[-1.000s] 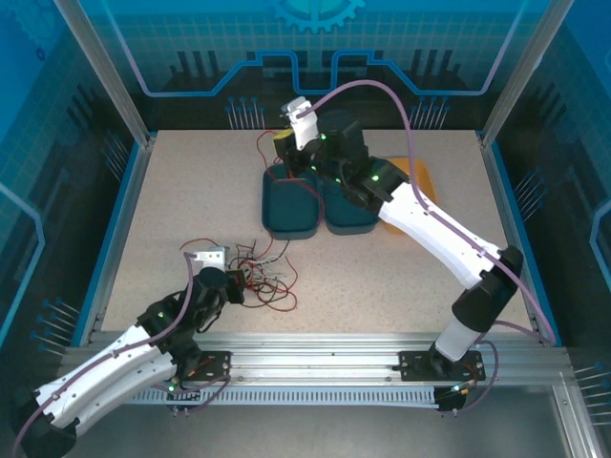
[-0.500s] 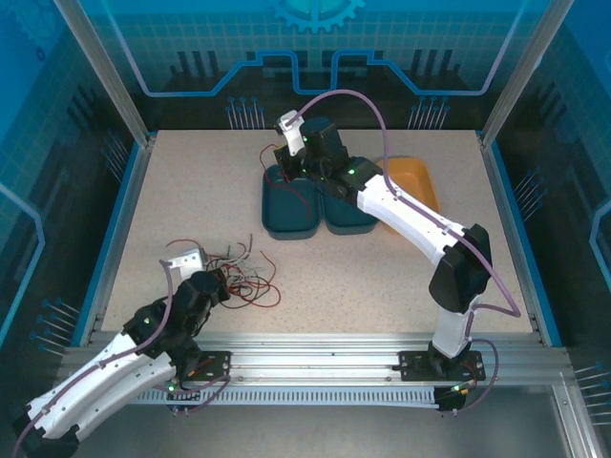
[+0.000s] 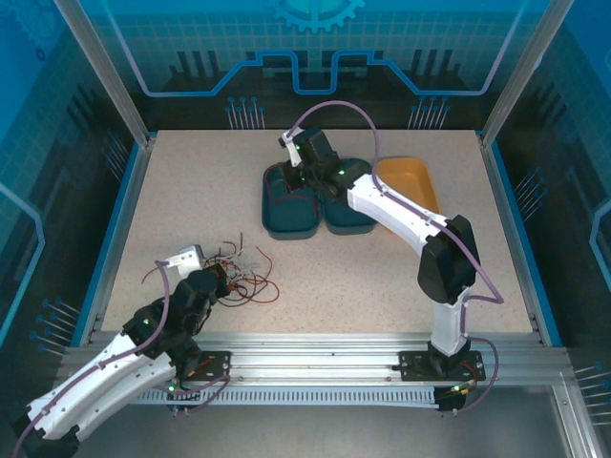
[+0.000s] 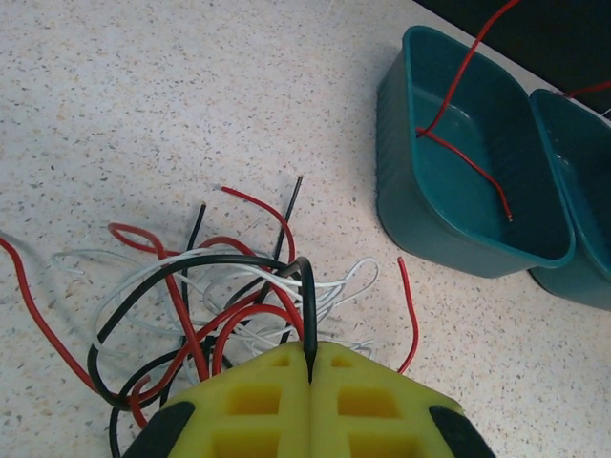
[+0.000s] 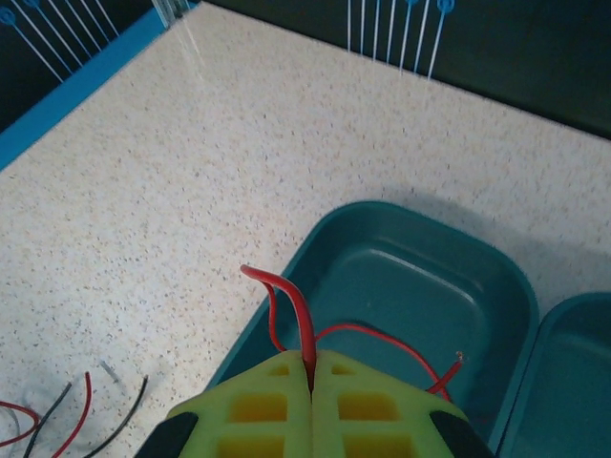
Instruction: Untangle the cables
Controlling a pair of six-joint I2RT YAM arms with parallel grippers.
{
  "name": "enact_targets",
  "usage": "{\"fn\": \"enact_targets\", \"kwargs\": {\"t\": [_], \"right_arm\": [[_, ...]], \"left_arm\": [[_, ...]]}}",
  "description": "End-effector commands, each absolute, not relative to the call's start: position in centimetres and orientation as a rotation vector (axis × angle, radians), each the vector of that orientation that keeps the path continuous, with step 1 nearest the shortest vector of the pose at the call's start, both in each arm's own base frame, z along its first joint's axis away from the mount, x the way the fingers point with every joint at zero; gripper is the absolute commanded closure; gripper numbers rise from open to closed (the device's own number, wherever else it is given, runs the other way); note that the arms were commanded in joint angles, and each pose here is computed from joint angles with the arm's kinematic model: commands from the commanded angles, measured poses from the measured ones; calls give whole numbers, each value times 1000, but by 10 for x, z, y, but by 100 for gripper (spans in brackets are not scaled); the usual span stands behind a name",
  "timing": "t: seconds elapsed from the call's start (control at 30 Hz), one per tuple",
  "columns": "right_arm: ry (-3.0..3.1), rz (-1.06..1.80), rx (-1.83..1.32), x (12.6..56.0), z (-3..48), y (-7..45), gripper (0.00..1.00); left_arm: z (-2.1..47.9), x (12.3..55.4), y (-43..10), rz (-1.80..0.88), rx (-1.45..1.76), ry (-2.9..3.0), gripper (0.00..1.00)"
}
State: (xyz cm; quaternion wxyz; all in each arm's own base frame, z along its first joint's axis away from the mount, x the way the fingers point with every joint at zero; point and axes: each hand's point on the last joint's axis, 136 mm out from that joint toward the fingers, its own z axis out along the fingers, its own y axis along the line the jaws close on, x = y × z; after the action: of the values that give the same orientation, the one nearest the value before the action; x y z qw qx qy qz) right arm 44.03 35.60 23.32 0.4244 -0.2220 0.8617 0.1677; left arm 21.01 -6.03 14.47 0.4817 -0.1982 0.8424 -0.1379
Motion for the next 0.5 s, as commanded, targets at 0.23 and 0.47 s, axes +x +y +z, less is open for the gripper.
{"fn": "enact_targets", "kwargs": {"t": [0.23,0.47], "right_arm": [[2415,430,-555,438,150,357,100],[2508,435,-561,428,119,355,98]], "left_arm": [[171,246,-79,-347,-436,2120,99],[171,266,-81,-392,-466,2160,99]]}}
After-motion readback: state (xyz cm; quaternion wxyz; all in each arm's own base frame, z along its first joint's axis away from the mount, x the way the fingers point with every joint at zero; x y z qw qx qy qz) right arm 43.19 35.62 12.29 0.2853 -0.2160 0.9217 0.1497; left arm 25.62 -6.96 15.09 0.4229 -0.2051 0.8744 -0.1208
